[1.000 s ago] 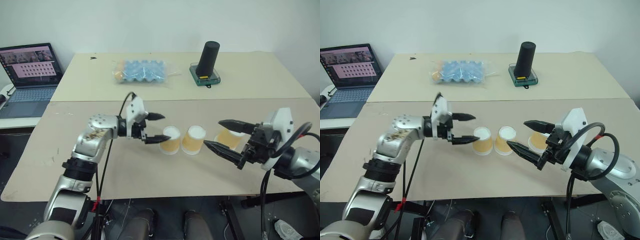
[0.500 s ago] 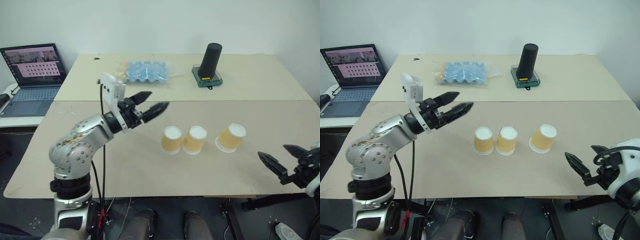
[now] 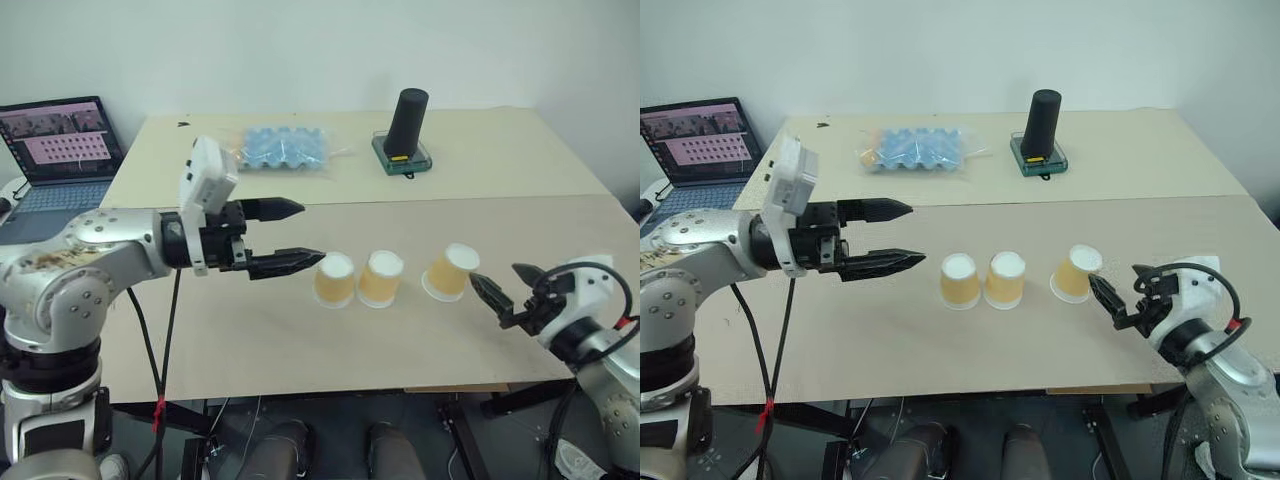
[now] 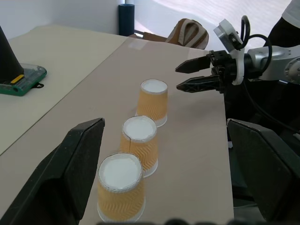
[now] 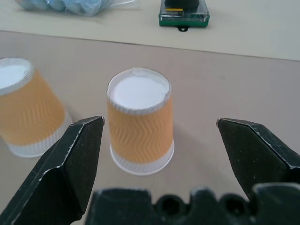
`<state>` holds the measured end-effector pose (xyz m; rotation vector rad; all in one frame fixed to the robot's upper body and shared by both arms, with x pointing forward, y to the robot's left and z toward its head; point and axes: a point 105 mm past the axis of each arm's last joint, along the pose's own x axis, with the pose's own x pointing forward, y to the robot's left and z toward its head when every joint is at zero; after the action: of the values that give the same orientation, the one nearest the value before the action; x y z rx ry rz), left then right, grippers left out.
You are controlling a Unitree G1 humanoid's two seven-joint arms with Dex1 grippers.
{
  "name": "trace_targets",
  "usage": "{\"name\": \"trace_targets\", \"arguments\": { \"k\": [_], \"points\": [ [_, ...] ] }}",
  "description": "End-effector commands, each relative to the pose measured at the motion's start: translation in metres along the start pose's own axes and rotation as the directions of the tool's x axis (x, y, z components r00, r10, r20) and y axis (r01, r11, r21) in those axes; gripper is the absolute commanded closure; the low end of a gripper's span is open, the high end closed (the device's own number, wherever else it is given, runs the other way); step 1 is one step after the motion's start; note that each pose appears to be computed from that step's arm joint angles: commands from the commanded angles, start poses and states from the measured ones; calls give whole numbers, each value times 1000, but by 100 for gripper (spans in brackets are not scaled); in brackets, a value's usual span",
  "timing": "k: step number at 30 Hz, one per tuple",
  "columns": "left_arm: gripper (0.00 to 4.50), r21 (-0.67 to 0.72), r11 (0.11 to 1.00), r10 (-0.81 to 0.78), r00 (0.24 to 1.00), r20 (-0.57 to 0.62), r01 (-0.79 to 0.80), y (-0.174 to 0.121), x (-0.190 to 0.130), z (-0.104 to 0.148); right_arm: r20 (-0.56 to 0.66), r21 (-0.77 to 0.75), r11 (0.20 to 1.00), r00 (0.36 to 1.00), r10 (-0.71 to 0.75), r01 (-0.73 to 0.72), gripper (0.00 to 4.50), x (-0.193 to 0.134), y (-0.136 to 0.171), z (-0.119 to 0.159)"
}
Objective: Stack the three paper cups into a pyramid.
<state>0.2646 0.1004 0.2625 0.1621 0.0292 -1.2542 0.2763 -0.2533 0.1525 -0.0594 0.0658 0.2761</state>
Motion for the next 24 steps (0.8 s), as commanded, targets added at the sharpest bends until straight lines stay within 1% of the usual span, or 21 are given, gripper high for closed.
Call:
{"name": "trace_targets", "arguments": {
  "k": [1,9,15,20,24],
  "points": [
    [5,41,999,-11,1000,13,10,-1,1,6,59,-14,1000,998,29,-28,0,7,6,10],
    [5,50,999,-6,1000,9,6,-1,0,7,54,4,997,995,80,-80,0,16,21,4],
    [5,39,999,-11,1000,0,11,-3,0,5,68,27,996,994,87,-89,0,35,26,3],
    [5,40,999,-14,1000,-5,14,-5,0,4,66,21,996,995,81,-83,0,50,23,3],
    [5,51,999,-5,1000,-13,5,-4,1,3,83,7,997,994,77,-78,0,63,16,10]
  ]
}}
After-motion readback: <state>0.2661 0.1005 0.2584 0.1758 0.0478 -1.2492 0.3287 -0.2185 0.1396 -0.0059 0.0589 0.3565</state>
